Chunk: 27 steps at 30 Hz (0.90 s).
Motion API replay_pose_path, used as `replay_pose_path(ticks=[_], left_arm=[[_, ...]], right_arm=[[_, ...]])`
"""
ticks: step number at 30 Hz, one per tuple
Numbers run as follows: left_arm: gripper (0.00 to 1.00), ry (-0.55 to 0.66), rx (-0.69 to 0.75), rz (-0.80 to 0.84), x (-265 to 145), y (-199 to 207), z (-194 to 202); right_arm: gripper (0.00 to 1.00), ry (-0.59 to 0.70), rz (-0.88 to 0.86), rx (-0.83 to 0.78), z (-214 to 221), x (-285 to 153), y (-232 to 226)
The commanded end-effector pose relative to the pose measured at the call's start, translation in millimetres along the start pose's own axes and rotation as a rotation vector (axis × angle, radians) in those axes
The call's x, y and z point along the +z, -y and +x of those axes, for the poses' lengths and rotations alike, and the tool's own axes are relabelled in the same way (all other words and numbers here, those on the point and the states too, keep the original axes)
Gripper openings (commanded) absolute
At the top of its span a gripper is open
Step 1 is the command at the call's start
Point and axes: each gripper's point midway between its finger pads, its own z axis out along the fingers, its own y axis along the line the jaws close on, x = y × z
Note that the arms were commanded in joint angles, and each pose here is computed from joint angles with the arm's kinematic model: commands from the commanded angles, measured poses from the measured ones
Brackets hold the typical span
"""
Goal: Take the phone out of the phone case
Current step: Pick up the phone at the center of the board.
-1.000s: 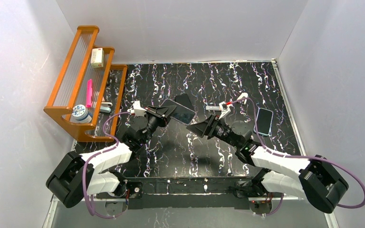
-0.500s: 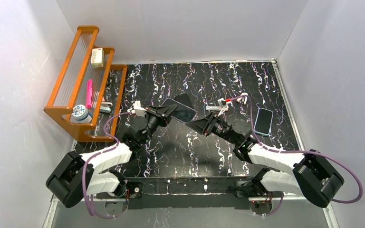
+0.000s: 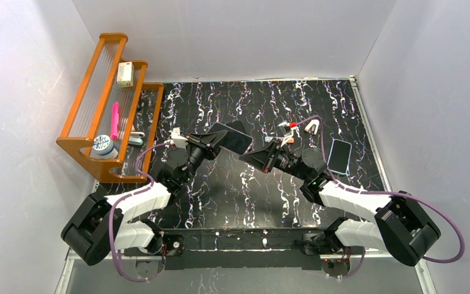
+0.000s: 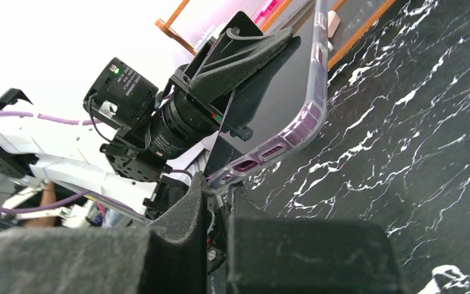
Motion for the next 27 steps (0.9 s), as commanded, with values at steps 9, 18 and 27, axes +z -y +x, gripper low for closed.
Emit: replay_pose_path(ticks=[9, 18, 27], left_arm=[[0.00, -0.241, 0.046, 0.032, 2, 21, 47], [0.00, -0.334, 0.131, 0.057, 9, 31, 47], [0.00, -0.354, 0.377, -0.008, 13, 26, -6]], right_arm=[[0.01, -0.125, -0.096, -0.489, -12, 24, -8], [0.01, -0.157, 0.017, -0.554, -19, 30, 16], [0.49, -0.165, 0.153, -0.480, -15, 9, 33]])
